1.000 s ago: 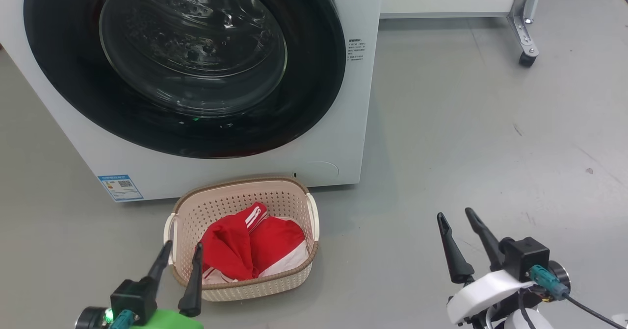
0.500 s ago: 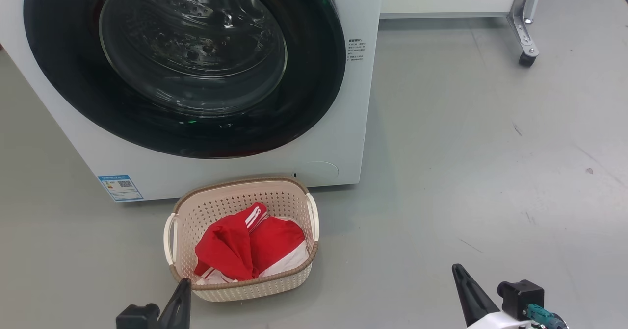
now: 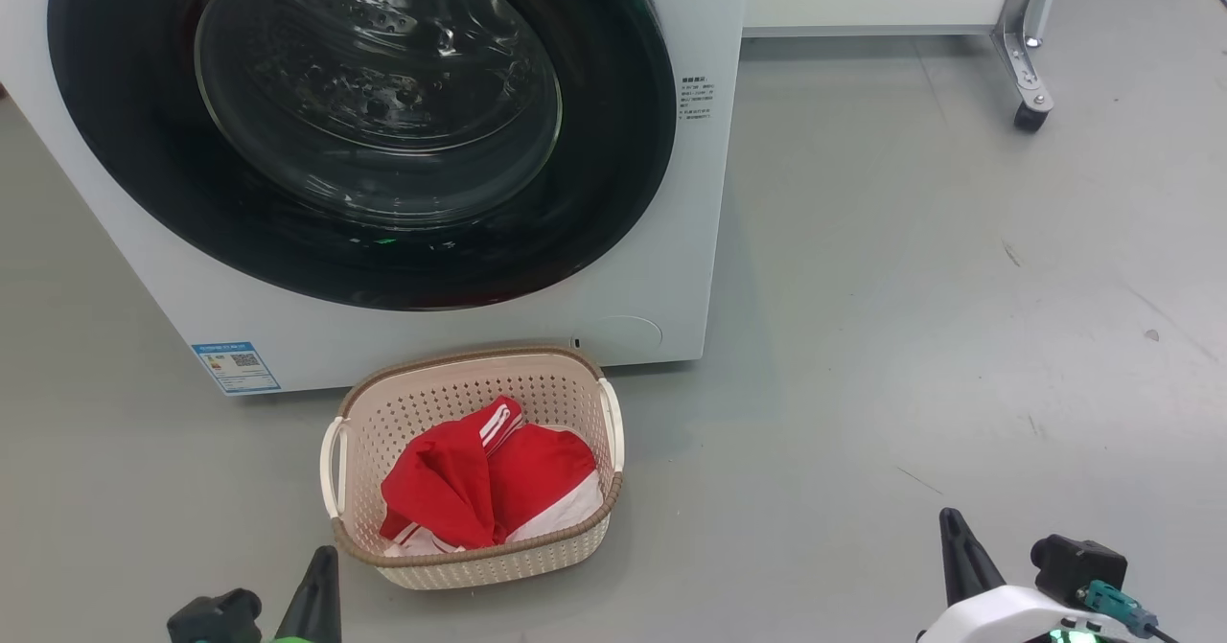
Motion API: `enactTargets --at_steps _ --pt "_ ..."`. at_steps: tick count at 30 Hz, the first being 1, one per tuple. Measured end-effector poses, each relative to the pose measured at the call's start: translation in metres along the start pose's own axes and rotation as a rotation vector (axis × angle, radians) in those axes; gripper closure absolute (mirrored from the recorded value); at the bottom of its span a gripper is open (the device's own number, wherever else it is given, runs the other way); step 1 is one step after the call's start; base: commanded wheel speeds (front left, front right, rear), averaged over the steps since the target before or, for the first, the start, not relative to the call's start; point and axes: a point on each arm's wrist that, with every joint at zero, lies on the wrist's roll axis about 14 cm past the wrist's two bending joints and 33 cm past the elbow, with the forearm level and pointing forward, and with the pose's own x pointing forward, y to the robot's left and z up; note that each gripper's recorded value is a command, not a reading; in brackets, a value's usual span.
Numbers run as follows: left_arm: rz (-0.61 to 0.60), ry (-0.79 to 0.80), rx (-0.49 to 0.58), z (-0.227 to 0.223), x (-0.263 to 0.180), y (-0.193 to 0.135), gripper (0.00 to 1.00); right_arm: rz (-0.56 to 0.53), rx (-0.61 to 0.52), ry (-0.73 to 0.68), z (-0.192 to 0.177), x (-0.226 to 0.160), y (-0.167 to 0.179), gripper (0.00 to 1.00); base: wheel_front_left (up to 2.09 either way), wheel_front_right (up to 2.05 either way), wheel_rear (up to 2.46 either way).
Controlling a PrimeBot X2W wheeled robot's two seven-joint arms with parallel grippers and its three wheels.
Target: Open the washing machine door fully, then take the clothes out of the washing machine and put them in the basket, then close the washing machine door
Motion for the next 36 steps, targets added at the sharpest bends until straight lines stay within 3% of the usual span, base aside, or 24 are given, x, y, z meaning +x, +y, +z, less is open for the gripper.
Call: enactTargets --at_steps 36 --pt "0.028 -0.029 -0.48 0.027 0.011 0.013 1.0 -0.066 0.485 -0.063 0.034 0.012 -0.021 1.0 0.0 0.0 0.0"
